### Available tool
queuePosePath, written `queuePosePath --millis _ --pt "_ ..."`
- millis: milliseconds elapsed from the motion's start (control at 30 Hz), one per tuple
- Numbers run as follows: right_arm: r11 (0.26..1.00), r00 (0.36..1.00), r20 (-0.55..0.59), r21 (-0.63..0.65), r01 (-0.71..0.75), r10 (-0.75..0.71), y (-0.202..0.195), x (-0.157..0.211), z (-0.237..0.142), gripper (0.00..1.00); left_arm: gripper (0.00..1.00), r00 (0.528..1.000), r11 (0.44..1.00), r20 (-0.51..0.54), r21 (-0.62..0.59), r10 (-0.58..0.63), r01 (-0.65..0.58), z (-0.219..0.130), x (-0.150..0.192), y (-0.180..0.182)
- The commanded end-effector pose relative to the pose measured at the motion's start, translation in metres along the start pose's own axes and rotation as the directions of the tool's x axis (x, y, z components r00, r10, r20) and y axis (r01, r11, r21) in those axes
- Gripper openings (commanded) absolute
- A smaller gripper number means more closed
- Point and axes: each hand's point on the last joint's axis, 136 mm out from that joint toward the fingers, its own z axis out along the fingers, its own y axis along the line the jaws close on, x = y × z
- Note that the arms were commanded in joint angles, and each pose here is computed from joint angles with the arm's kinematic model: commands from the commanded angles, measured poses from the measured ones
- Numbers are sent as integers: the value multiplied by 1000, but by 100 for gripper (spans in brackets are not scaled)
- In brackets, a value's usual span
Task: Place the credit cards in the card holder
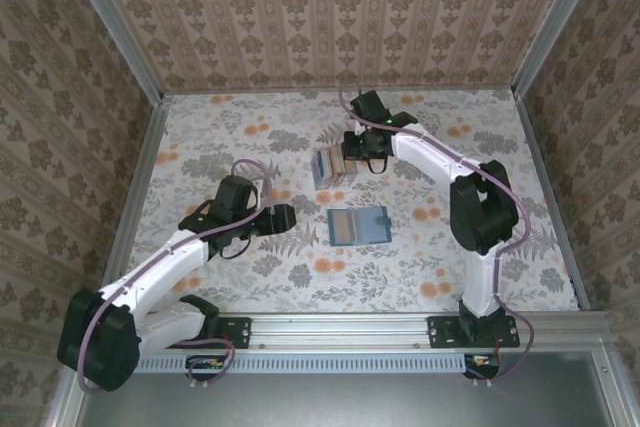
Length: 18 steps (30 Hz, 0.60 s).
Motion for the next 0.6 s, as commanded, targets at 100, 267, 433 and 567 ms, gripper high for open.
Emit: queuePosePath --millis 100,267,433,567 --pt "1000 998 69 25 14 -16 -11 3 -53 0 82 1000 996 10 85 22 -23 3 -2 -21" --pt "999 999 29 -40 -26 28 -22 43 -73 0 82 997 994 -39 98 61 -57 15 5 -32" --pt "969 996 -77 -240 -56 39 -16 102 -77 0 81 989 990 -106 109 99 -87 33 15 -42" --pt "913 990 -130 -396 -99 51 -9 141 -73 0 76 978 988 -170 116 122 -103 47 21 -45"
